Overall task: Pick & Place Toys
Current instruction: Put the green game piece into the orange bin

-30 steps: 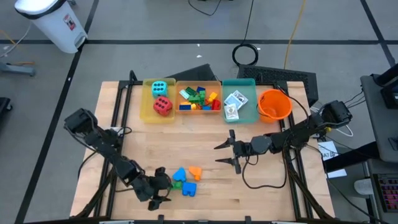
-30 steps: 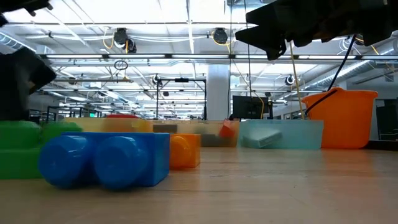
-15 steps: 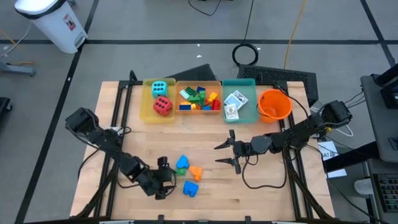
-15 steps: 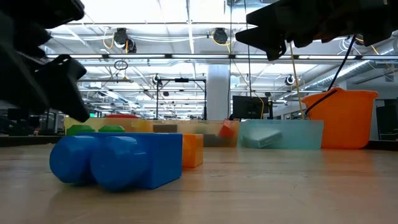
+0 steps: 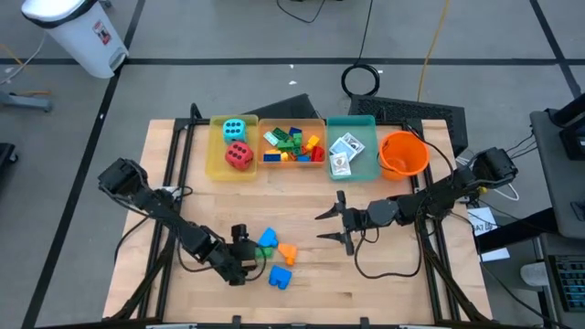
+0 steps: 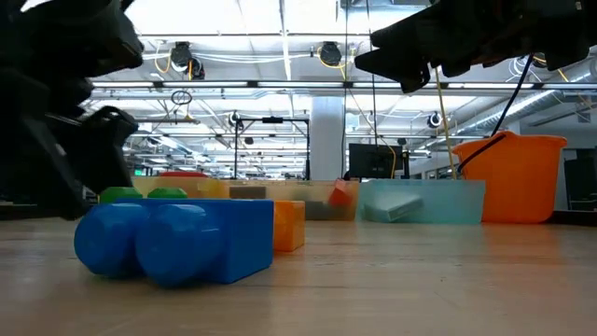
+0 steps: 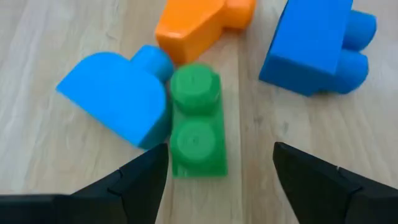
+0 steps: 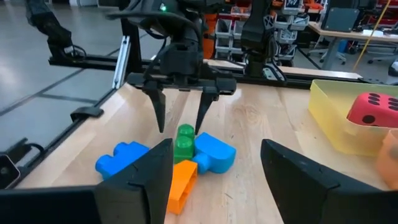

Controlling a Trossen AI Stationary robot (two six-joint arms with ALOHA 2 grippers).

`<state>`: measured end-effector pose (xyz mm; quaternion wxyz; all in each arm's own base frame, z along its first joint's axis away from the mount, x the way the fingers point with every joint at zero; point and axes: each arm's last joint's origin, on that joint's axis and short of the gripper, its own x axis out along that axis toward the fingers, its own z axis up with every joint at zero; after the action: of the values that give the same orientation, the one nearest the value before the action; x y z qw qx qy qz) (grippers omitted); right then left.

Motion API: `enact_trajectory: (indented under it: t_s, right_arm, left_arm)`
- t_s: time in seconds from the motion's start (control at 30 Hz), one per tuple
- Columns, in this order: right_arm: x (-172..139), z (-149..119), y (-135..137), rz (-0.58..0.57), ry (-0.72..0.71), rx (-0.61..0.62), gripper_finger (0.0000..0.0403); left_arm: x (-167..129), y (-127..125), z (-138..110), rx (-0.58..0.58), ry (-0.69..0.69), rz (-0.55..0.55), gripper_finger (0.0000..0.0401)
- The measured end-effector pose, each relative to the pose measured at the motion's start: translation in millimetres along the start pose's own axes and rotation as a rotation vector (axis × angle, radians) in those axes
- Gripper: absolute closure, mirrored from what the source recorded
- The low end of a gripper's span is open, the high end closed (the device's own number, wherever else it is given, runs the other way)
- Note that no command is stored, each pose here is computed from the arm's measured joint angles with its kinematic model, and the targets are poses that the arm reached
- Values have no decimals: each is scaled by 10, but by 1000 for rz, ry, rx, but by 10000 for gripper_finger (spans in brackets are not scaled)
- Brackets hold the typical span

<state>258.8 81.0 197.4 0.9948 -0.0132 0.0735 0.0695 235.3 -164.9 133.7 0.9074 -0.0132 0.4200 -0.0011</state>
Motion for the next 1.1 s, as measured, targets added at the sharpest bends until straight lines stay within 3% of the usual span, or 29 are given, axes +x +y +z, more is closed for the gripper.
enact_trajectory:
  t_s: [0.37, 0.6, 0.77, 0.9, 1.1]
  right_arm:
    - [7, -45, -63, -35, 48, -26, 190]
    - [7, -25, -88, -104, 33, -126, 190]
    - [11, 5, -127, -145, 5, -130, 190]
    - [6, 77, -132, -183, -61, -172, 190]
    - [-2, 169, -184, -223, -152, -142, 190]
  left_arm:
    - [222, 171, 58, -10, 18, 22, 107]
    - [280, 309, 129, 13, 54, -41, 108]
    - [307, 379, 184, 44, 44, -72, 109]
    - [328, 439, 212, 17, 59, -114, 138]
    - [342, 483, 243, 9, 56, -141, 226]
